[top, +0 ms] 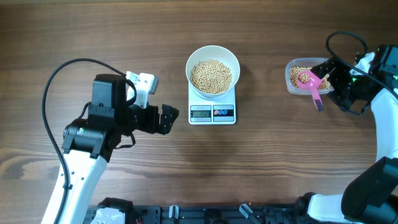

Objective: Scoop item into bowl and weigh 150g on scale

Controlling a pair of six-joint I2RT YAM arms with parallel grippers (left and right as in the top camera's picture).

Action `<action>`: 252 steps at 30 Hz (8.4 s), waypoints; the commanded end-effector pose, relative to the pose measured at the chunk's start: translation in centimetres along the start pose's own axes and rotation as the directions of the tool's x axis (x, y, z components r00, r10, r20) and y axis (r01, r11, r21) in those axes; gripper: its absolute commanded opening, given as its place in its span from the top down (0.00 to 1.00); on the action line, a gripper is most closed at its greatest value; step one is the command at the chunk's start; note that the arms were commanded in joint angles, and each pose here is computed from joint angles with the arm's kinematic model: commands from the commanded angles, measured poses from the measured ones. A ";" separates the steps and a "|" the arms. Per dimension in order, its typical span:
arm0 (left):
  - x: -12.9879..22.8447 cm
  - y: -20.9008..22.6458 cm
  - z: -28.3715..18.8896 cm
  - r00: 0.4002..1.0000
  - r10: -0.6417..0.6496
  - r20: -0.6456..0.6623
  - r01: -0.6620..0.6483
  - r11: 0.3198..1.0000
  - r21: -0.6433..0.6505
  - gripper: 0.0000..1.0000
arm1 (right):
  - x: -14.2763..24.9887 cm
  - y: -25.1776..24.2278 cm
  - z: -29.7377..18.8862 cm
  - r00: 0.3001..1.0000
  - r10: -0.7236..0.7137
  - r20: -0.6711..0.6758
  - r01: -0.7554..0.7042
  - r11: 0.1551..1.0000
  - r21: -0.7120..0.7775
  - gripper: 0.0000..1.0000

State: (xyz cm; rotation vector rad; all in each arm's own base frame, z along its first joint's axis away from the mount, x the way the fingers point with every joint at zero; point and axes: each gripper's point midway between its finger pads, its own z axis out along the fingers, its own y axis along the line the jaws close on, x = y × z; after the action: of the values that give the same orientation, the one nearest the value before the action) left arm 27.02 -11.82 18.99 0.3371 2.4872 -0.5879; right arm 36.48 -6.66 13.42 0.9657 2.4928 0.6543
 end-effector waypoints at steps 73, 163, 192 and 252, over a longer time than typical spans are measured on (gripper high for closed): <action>0.0 0.0 0.0 1.000 -0.004 -0.002 0.004 1.000 0.009 0.00 | 0.0 0.5 -1.0 1.000 -0.008 0.012 0.008 1.000 0.004 0.00; 0.0 0.0 0.0 1.000 -0.004 -0.002 0.004 1.000 0.009 0.00 | 13.1 4.3 -11.9 0.412 -0.453 0.791 0.728 0.685 0.012 0.00; 0.0 0.0 0.0 1.000 -0.004 -0.002 0.004 1.000 0.009 0.00 | 12.6 2.4 -9.2 0.128 -0.481 0.867 0.768 0.602 0.220 0.00; 0.0 0.0 0.0 1.000 -0.004 -0.002 0.004 1.000 0.009 0.00 | 12.6 1.0 -7.5 0.137 -0.572 0.809 0.762 0.583 0.283 0.00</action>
State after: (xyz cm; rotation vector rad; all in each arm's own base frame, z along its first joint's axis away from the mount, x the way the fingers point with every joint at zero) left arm 27.02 -11.82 18.99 0.3371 2.4872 -0.5879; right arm 24.65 0.95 17.51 -0.1168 1.5686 0.0277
